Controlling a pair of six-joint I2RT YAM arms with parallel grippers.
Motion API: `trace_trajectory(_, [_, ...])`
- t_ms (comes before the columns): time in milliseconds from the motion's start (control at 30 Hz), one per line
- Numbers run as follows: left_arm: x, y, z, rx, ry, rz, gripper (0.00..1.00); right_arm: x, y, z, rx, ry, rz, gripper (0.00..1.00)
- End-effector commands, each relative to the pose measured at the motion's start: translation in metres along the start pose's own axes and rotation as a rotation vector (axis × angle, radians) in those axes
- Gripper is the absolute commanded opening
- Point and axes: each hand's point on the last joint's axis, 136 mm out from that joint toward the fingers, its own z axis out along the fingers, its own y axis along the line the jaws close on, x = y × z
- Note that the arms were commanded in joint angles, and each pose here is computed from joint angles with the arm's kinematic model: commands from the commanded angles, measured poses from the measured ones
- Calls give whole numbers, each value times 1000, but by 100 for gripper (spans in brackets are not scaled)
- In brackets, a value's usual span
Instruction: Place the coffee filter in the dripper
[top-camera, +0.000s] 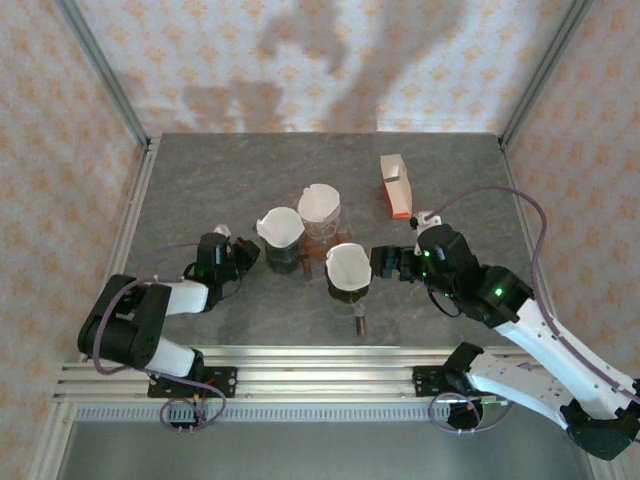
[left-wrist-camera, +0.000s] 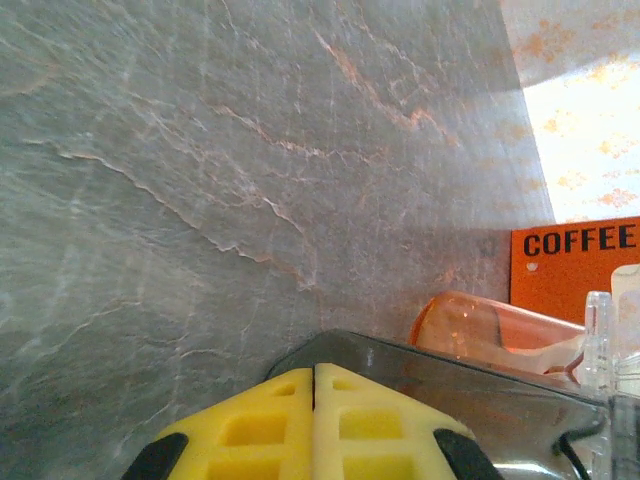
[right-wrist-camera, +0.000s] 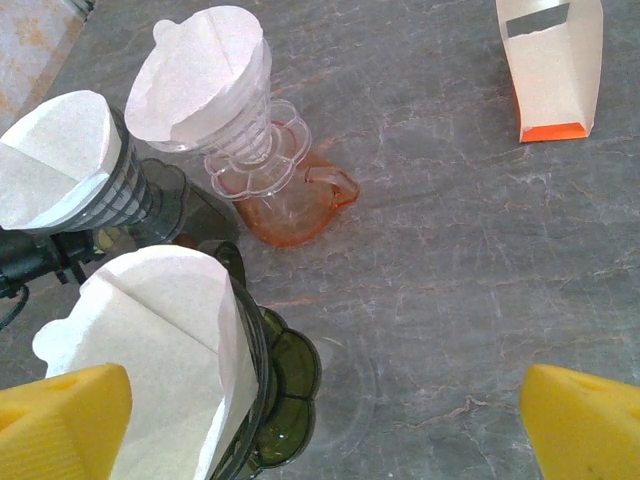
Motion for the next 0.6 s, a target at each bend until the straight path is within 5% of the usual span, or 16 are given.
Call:
trace_trajectory(0, [-9, 9, -13, -68, -62, 15, 0, 9, -10, 0, 28, 7, 29, 99])
trace_trajectory(300, [-22, 15, -72, -178, -165, 79, 1, 21, -39, -3, 135, -18, 52, 99])
trace_trajectory(533, [-52, -24, -153, -152, -373, 230, 70, 11, -48, -5, 179, -92, 43, 99])
trace_trajectory(567, [-56, -32, -164, -141, -400, 252, 91, 10, -49, -4, 184, -102, 39, 99])
